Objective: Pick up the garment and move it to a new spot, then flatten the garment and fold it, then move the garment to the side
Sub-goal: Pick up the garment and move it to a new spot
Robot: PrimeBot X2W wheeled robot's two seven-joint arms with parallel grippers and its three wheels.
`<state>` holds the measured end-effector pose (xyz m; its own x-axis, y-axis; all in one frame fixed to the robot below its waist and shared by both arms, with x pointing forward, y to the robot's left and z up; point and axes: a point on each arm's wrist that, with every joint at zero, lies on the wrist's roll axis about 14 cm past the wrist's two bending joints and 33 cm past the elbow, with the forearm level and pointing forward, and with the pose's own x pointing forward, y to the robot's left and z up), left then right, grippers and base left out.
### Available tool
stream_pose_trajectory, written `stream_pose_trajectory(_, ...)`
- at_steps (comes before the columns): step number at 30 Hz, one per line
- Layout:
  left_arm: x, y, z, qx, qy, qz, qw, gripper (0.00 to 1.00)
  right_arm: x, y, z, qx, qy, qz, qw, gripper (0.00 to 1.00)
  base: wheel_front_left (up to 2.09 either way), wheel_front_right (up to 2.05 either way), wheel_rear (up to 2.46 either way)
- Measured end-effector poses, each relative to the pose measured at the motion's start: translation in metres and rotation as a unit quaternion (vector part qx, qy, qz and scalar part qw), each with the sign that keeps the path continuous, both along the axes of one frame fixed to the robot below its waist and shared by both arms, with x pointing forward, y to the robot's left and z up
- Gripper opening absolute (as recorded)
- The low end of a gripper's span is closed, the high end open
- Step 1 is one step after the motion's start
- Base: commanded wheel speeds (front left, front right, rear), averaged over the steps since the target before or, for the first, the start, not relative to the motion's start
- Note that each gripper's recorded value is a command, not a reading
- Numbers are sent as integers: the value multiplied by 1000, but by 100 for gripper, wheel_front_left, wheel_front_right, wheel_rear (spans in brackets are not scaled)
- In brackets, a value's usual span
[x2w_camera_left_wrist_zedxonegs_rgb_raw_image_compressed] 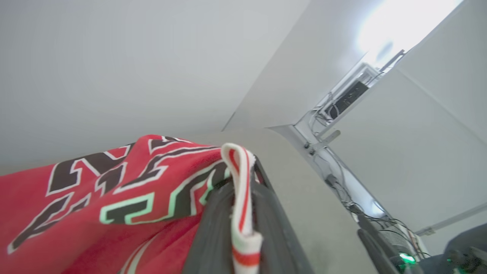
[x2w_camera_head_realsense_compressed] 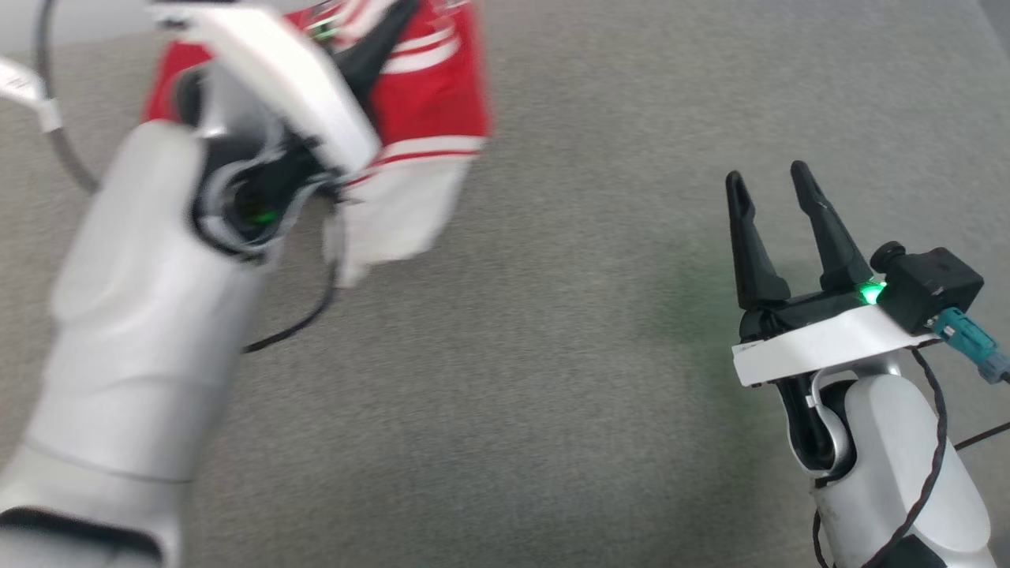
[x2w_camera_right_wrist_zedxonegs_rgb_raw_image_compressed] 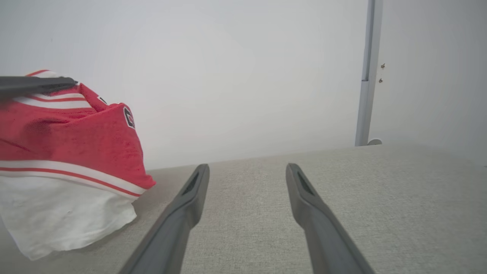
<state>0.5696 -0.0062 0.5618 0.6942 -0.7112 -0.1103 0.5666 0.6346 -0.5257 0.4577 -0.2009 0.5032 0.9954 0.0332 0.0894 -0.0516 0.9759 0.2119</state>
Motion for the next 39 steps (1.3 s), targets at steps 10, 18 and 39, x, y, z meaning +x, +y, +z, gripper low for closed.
stream_pose_trajectory(10, 10, -90, -33, -26, 50, -50, 997, 0, -22, -50, -3, 8, 10, -82, 997, 100, 0, 0, 0)
stream_pose_trajectory(18, 7, -83, -131, 156, 89, -87, 980, 0, -45, -82, -7, 12, 22, -134, 991, 100, 0, 0, 0)
stream_pose_trajectory(39, -6, -66, -185, 402, -22, -214, 890, 76, -39, -75, -21, 33, 37, -125, 991, 100, 0, 0, 0)
